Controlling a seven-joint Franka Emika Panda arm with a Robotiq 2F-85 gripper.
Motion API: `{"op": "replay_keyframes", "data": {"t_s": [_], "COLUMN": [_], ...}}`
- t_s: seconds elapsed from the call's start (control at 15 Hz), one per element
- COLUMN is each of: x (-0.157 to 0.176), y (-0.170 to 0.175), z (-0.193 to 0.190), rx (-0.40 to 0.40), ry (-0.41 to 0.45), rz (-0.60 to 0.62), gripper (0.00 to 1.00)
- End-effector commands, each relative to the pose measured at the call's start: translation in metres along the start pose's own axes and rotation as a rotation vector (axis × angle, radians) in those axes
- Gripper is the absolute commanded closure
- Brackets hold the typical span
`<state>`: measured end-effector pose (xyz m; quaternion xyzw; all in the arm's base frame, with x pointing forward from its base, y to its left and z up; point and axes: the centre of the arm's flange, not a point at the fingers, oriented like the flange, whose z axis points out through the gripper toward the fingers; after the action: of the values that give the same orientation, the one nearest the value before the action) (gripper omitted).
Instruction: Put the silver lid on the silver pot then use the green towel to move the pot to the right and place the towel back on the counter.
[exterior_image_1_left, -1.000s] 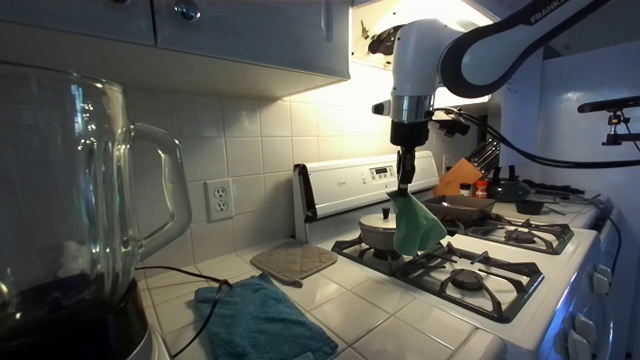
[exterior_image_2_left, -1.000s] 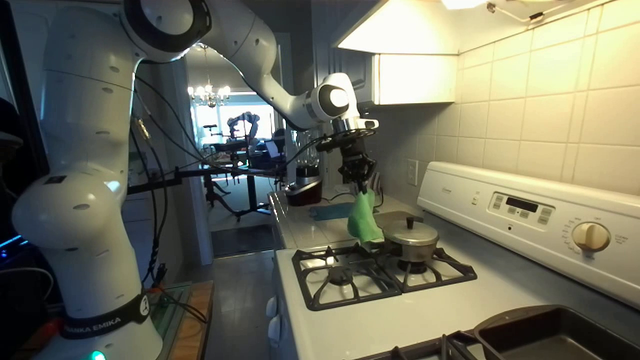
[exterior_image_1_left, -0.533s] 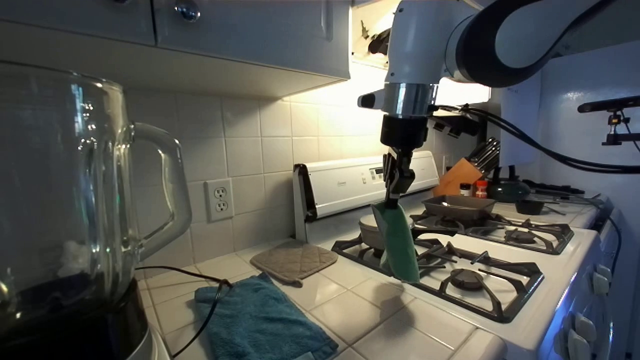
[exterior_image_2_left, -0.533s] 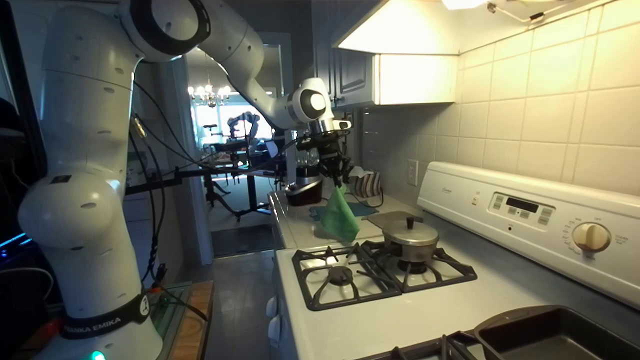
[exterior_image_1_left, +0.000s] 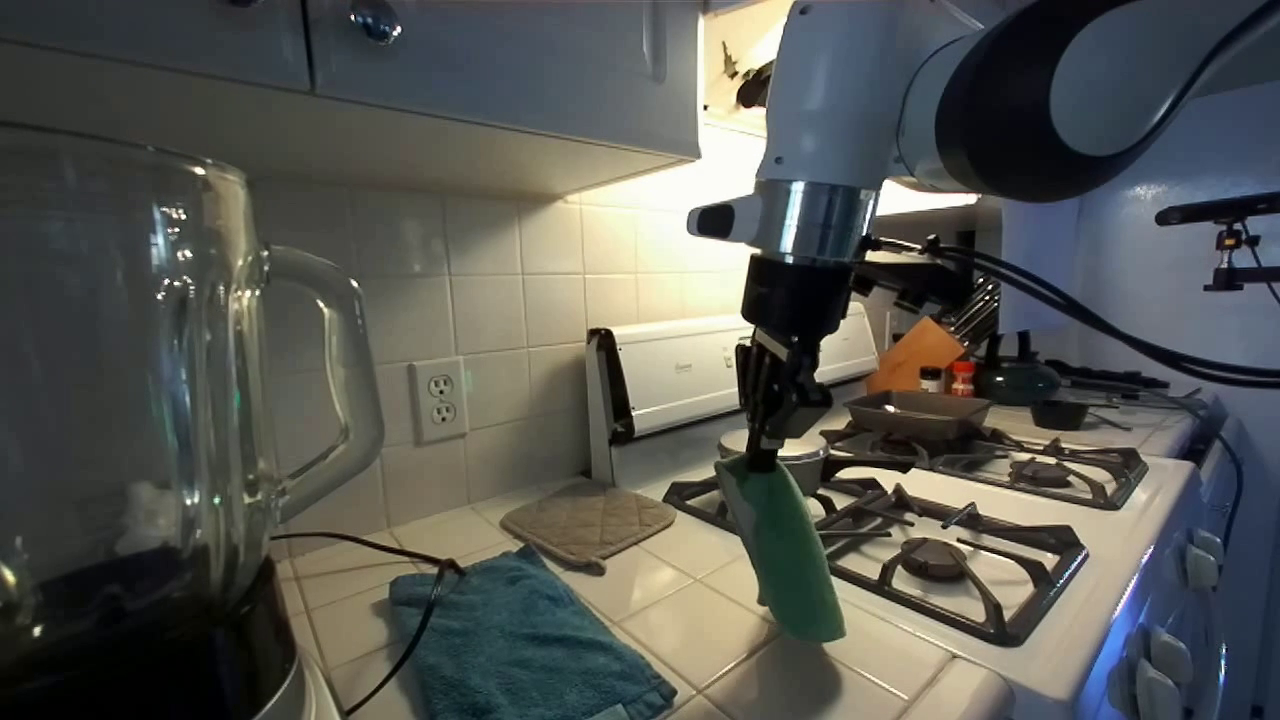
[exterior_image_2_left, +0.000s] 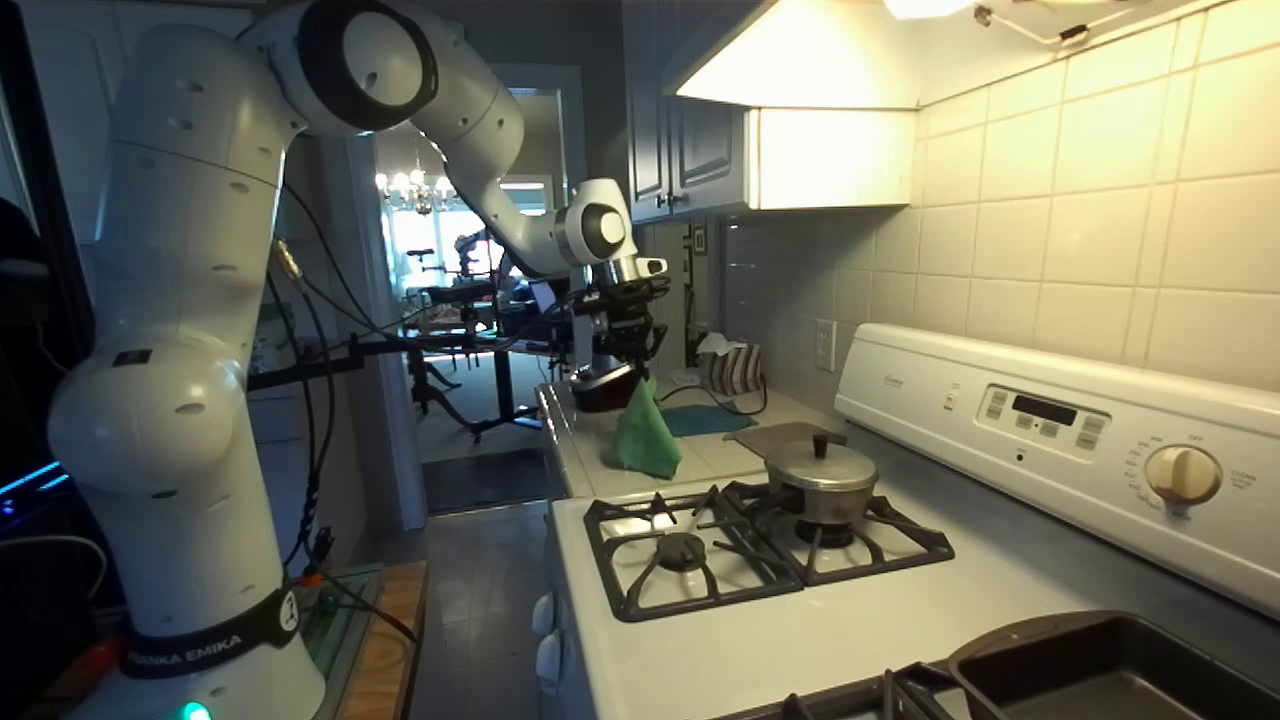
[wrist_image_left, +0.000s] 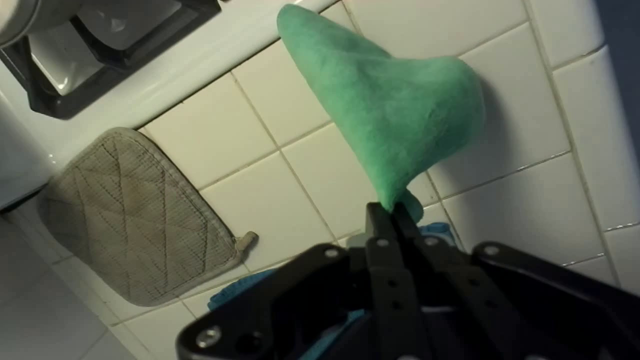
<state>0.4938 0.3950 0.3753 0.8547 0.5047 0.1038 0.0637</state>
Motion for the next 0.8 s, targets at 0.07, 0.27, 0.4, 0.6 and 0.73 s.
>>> {"op": "replay_keyframes", "data": {"t_s": [0.07, 0.27, 0.4, 0.6, 0.73], "x": [0.009, 0.007, 0.002, -0.01, -0.022], "y": [-0.001, 0.0, 0.002, 0.005, 0.008], "z": [0.012, 0.013, 0.009, -0.001, -0.006], "rx": [0.028, 0.027, 0.031, 0.055, 0.077], "ry": [0.031, 0.035, 0.042, 0.052, 0.06], "rz": [-0.027, -0.014, 0.008, 0.09, 0.173], "gripper": [0.58, 0.38, 0.23, 0.03, 0.0]}}
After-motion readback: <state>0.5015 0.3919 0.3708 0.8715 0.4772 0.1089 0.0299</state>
